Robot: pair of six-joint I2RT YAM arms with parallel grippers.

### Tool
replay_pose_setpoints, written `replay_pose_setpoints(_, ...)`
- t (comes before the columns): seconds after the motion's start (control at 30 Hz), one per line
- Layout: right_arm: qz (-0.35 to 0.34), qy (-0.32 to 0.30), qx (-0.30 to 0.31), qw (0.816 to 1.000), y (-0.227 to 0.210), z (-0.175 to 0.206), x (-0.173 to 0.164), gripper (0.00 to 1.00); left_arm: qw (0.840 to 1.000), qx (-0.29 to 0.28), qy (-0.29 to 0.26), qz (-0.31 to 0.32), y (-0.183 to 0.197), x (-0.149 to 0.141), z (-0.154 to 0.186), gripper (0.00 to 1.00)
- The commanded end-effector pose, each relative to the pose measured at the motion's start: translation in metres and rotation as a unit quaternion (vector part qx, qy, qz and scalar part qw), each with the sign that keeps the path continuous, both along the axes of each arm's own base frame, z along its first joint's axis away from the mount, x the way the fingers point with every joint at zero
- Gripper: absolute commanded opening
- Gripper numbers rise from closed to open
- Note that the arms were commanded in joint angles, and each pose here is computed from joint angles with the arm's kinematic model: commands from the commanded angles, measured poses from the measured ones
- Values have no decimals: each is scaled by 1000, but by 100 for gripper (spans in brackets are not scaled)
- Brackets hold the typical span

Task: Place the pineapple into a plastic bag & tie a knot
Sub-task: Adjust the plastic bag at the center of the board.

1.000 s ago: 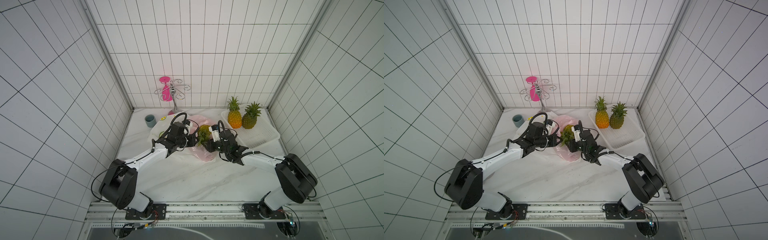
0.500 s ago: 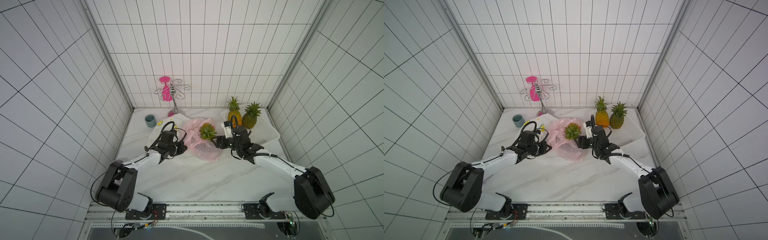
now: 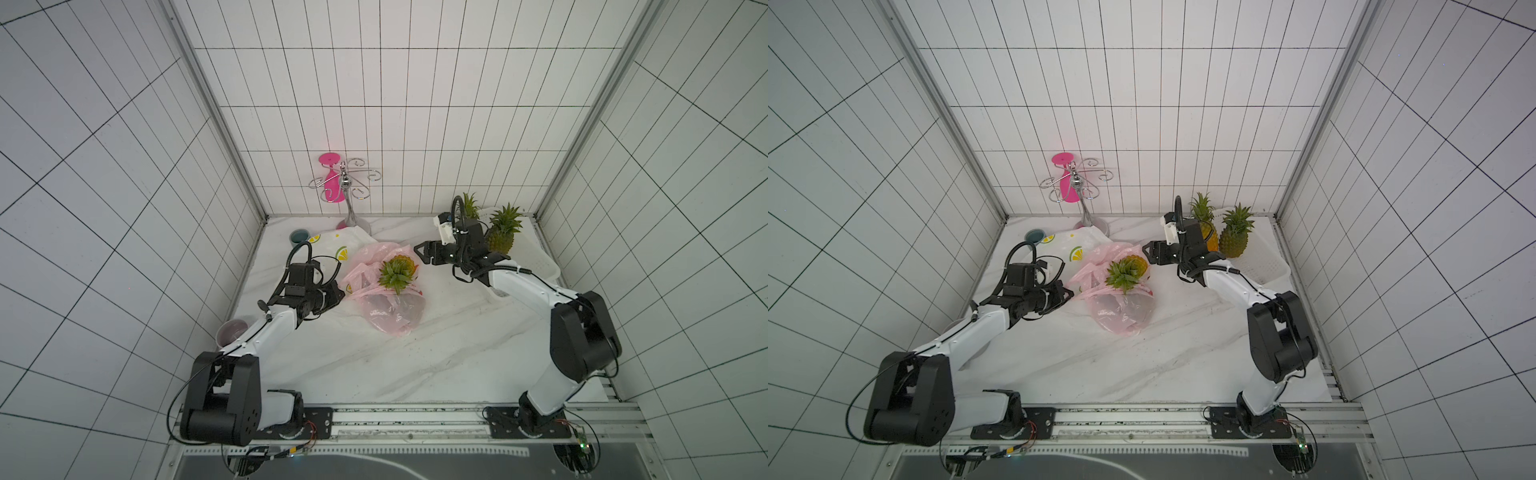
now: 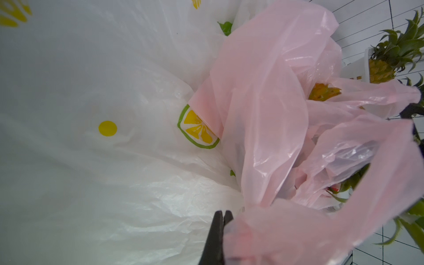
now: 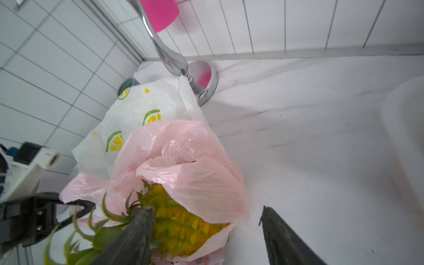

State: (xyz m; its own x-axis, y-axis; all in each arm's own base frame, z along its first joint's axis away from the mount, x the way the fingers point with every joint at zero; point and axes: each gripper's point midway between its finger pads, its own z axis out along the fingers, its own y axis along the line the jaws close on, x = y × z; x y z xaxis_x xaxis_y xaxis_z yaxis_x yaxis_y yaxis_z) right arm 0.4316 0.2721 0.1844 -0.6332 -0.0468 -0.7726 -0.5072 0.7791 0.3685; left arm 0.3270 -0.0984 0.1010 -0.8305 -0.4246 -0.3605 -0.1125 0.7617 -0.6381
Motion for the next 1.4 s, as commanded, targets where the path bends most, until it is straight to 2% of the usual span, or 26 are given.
replay_pose_setpoints(0.0,44,-73,-65,994,25,30,6,77,1000,7,4,2,16,-4,0,0)
replay_pose_setpoints(0.17,23,-104,-131,986,30,22,21,79,1000,0,2,15,30,1,6,0)
replay_pose_setpoints(0.43,-2,-153,-139,978,49,38,53,80,1000,0,4,14,30,-1,6,0)
replay_pose_setpoints(0.63,69,-152,-118,979,81,32,54,66,1000,-1,0,13,29,-2,8,0)
replay_pose_setpoints(0.8,101,-132,-105,981,93,17,49,45,1000,-2,-2,12,29,-4,11,0)
replay_pose_setpoints(0.83,108,-130,-100,981,96,17,47,39,1000,-2,-2,12,29,-4,11,0)
replay_pose_setpoints(0.97,104,-131,-86,982,97,27,46,0,1000,-9,-10,9,27,-1,19,0)
replay_pose_setpoints(1.0,93,-135,-81,983,95,35,48,0,1000,-12,-17,8,26,2,25,0)
replay_pose_setpoints(1.13,33,-164,-45,985,73,99,52,0,997,-27,-70,1,19,20,79,0)
replay_pose_setpoints(1.23,-20,-183,22,983,38,173,50,0,988,-29,-152,-7,13,36,159,0)
replay_pose_setpoints(1.37,-78,-217,108,967,-21,268,32,0,957,-28,-289,0,7,40,293,0)
